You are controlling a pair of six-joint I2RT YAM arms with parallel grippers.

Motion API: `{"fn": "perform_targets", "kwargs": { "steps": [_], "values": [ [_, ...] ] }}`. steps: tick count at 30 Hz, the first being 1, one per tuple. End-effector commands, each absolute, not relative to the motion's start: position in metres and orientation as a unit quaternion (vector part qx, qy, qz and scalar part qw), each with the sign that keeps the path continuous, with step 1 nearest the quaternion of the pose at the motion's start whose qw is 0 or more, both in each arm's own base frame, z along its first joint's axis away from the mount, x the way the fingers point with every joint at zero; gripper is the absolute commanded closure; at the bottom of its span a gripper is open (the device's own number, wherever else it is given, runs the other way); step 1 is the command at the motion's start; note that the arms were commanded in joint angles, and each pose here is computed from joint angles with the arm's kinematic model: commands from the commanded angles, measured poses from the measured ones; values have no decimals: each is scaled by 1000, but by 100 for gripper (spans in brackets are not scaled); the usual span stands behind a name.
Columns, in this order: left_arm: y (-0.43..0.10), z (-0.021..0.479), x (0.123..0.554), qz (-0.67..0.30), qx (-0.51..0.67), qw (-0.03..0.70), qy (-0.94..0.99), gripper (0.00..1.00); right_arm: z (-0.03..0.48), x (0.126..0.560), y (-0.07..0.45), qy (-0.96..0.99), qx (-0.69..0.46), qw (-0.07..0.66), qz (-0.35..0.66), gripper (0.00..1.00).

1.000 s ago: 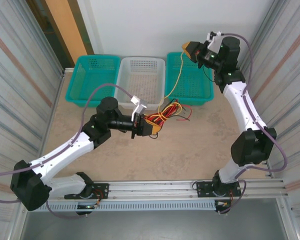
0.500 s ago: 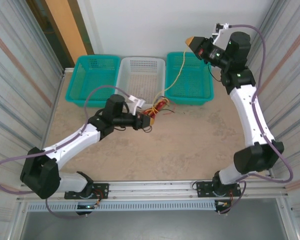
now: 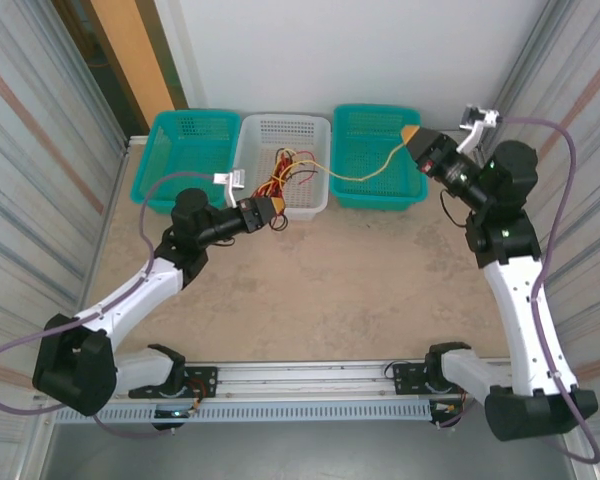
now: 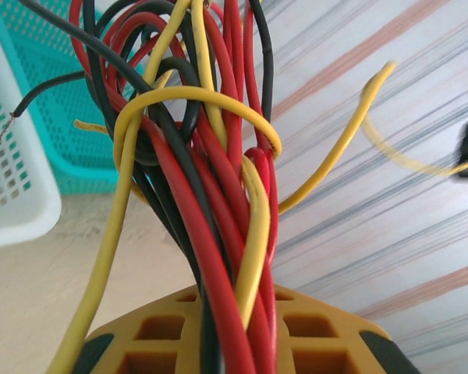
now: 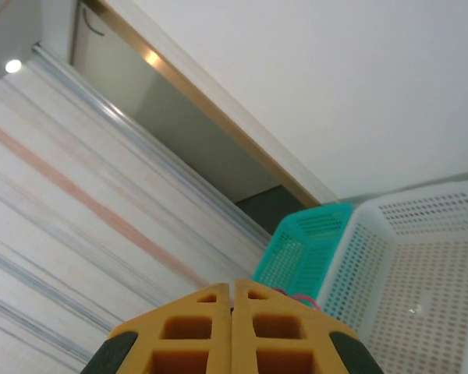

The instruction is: Untangle the cables

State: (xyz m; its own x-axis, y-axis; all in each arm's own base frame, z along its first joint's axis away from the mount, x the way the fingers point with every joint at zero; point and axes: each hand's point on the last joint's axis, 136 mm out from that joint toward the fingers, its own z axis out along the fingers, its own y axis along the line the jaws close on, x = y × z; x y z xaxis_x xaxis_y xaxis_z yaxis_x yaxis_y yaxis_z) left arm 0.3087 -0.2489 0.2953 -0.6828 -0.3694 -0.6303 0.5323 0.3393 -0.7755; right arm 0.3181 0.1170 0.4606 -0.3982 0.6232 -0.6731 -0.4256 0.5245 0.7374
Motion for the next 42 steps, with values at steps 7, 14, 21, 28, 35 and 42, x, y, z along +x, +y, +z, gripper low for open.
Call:
{"fn": "perform_targets", "kwargs": {
  "steps": [7, 14, 21, 28, 35, 42],
  "values": [
    [-221, 400, 288, -648, 67, 501, 570, 100, 375, 318, 67, 700, 200, 509, 459, 100],
    [-210, 424, 268, -664, 86, 530, 520, 100, 324, 326, 34, 716, 272, 473, 435, 100],
    [-199, 452, 244, -711, 115, 545, 429, 100, 261, 335, 11, 744, 326, 427, 396, 100],
    [-203, 466, 222, -709, 163, 549, 411, 100, 202, 349, -21, 772, 368, 392, 339, 100],
    [-191, 452, 227, -701, 143, 555, 425, 100, 191, 348, -65, 749, 416, 397, 328, 100],
    [-186, 438, 234, -693, 134, 553, 442, 100, 230, 339, -95, 721, 418, 436, 341, 100]
  ]
}}
